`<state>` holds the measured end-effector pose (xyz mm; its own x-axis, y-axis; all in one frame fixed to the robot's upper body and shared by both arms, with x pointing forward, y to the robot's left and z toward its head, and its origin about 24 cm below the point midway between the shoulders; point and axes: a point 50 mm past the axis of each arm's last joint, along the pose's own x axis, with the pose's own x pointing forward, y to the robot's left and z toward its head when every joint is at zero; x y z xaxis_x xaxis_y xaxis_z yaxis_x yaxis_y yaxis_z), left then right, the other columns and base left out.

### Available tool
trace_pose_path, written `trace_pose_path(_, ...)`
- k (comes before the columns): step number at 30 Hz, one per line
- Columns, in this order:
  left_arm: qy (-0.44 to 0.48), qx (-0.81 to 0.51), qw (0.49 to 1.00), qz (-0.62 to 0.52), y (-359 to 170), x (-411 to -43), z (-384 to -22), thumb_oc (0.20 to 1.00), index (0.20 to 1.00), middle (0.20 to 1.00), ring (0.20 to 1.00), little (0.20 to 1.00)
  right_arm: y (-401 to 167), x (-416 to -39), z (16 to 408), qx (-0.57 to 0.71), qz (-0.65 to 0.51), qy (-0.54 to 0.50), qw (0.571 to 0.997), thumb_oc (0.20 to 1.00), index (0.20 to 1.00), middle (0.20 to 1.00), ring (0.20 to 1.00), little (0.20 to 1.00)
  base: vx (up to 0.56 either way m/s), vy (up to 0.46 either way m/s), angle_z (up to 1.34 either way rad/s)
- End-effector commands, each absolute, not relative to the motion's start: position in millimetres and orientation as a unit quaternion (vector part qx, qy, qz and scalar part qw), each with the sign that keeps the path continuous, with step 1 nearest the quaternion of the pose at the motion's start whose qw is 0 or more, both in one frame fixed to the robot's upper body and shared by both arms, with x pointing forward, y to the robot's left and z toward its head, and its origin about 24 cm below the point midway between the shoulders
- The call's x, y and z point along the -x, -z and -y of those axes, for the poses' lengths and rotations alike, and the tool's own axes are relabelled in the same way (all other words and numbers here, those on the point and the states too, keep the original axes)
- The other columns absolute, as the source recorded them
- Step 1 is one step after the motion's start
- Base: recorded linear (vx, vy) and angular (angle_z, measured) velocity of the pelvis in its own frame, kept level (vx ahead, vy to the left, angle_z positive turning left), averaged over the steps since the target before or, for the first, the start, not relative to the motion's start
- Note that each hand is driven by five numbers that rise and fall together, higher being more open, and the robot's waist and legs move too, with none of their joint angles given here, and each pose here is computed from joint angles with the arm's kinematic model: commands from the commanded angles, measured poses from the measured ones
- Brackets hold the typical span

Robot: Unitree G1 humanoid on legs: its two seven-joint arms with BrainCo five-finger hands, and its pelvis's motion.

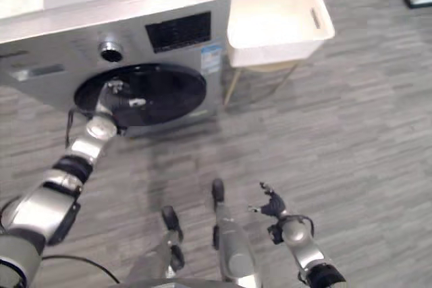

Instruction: Grab the laundry basket,head to the washer,open it,put in the laundry and shut it.

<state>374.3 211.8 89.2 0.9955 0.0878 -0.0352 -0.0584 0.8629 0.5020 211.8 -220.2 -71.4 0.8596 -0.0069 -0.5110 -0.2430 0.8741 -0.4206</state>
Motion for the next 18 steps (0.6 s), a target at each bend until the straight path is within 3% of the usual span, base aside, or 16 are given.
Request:
trace_pose_path(1, -0.030, -0.255, 0.966, 0.013, -87, -365, -204, 1.000, 1.000, 1.000, 1.000, 1.000, 61, -220, 219, 0.216, -0.214, -0.037, 0.952, 1.000, 1.000, 1.000, 1.000, 1.000, 0.04, -0.048, 0.18)
trace_pose_path(5, 0.013, -0.199, 0.980, 0.010, -51, -320, -190, 1.000, 1.000, 1.000, 1.000, 1.000, 64, -214, 224, 0.214, -0.224, -0.021, 0.951, 1.000, 1.000, 1.000, 1.000, 1.000, 0.06, -0.051, 0.34)
trace_pose_path(6, 0.025, -0.170, 0.984, -0.038, -19, -288, -197, 1.000, 1.000, 1.000, 1.000, 1.000, 68, -209, 229, 0.222, -0.239, -0.017, 0.945, 1.000, 1.000, 1.000, 1.000, 1.000, 0.12, -0.063, 0.27)
trace_pose_path(11, 0.012, -0.146, 0.966, -0.215, 59, -218, -220, 1.000, 1.000, 1.000, 1.000, 1.000, 83, -196, 234, 0.229, -0.280, -0.014, 0.932, 1.000, 1.000, 1.000, 1.000, 1.000, 0.08, -0.037, 0.17)
trace_pose_path(18, -0.023, -0.141, 0.918, -0.370, 114, -159, -237, 1.000, 1.000, 1.000, 1.000, 1.000, 100, -181, 233, 0.224, -0.326, -0.015, 0.918, 1.000, 1.000, 1.000, 1.000, 1.000, 0.06, 0.000, 0.06)
